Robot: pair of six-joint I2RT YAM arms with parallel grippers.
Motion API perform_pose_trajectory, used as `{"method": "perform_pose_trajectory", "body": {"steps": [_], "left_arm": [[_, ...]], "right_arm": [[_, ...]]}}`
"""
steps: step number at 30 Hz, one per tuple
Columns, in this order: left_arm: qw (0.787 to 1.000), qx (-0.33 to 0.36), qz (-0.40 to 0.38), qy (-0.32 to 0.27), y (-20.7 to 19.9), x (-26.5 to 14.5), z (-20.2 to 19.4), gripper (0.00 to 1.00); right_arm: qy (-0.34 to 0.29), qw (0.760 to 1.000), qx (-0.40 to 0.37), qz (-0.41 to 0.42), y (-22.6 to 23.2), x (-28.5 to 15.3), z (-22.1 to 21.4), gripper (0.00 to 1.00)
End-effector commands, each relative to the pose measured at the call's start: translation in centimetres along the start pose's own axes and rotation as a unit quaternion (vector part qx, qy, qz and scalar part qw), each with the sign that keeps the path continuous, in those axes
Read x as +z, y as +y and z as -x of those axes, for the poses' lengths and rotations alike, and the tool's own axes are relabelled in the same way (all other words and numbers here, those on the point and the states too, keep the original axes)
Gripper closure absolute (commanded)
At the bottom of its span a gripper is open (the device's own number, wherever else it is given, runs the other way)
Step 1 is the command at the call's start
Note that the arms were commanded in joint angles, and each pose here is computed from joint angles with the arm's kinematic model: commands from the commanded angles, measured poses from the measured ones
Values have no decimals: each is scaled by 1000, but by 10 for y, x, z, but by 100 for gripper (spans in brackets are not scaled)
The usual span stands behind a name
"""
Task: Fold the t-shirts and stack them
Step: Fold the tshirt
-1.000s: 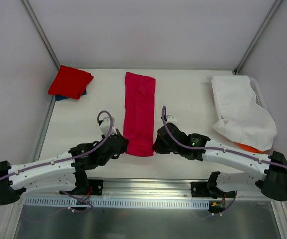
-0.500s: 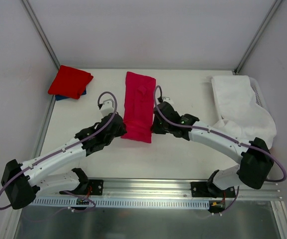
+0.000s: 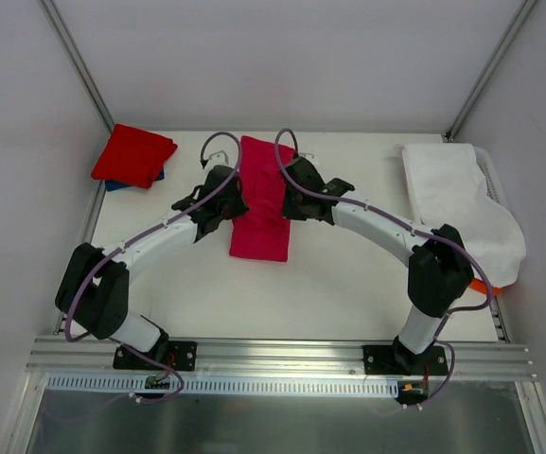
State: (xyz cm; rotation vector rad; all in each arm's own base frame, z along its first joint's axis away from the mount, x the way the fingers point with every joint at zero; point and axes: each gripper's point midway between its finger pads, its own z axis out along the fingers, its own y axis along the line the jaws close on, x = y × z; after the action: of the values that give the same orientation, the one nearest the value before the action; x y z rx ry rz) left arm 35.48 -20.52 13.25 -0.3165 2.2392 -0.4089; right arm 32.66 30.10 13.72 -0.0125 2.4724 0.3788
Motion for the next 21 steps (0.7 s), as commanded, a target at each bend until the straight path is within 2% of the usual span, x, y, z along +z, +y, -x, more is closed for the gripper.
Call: {"method": "perform_pose_trajectory", "body": {"steps": [1,3,6,9,21], "left_arm": [[998,12,-50,-39,-29,7,44,100],[996,6,-71,-47,-36,14,62,100],[996,6,-89,-13,-40,41,63,100],[996,-5,-91,-11,-36,53,75,100],[996,-22,-78,40,-23,98,53,100]], "right_arm": [[-13,1000,-5,-22,-9,5,25,99],[-10,1000,0,-24,-12,9,28,99],[-6,1000,5,-27,-17,17,33,99],[1,999,8,-33,-22,26,33,100],[38,998,16,-45,-34,85,33,100]]}}
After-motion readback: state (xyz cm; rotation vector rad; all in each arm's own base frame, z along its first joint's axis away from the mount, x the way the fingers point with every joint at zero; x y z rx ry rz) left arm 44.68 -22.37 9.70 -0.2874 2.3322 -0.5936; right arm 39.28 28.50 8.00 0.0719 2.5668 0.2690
